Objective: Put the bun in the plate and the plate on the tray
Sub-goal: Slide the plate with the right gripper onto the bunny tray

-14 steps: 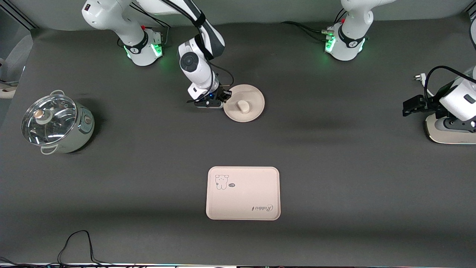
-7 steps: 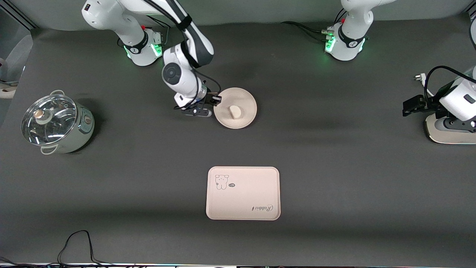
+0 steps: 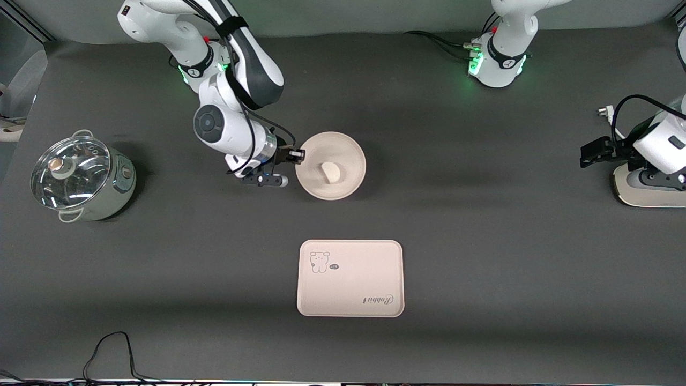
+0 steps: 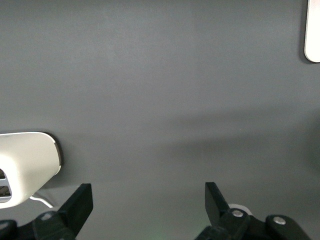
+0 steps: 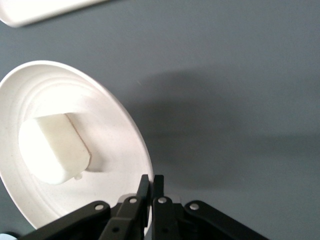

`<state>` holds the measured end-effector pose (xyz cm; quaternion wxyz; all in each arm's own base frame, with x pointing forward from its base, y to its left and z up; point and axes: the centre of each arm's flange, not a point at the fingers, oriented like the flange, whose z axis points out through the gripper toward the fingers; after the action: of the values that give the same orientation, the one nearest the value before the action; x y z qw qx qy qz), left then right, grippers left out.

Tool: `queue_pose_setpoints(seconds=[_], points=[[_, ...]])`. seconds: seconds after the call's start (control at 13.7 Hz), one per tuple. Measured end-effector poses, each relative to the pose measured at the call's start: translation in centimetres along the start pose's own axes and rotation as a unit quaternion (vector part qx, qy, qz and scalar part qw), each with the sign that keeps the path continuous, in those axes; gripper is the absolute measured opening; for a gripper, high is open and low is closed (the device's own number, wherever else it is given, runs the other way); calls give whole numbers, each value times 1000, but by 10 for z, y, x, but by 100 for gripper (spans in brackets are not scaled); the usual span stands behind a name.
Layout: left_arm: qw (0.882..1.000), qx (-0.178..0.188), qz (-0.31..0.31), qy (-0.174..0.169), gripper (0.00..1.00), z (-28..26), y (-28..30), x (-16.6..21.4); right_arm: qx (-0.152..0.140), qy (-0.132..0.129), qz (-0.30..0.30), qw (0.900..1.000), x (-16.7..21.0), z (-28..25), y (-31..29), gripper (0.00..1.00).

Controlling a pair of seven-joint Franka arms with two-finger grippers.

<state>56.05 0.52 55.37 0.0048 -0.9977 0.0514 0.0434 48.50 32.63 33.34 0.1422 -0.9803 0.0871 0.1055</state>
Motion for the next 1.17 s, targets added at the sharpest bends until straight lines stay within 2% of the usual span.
queue_pose_setpoints(seconds=[0.15,0.37,0.51,0.66,0.88,1.17], points=[[1000,0,0,0,100,0,0,0,0,22,3,1000,33,-14,-13,4],[1000,0,0,0,100,0,0,0,-12,66,23,998,109,-18,-14,4],[1000,0,0,0,100,0,0,0,-2,80,40,996,158,-10,-15,4],[1000,0,0,-1,100,1,0,0,8,88,45,995,190,5,-21,4],[1000,0,0,-4,100,4,0,-1,14,97,54,994,204,30,-42,4],[1000,-1,0,-6,100,6,0,-1,45,127,71,988,201,74,-71,4]])
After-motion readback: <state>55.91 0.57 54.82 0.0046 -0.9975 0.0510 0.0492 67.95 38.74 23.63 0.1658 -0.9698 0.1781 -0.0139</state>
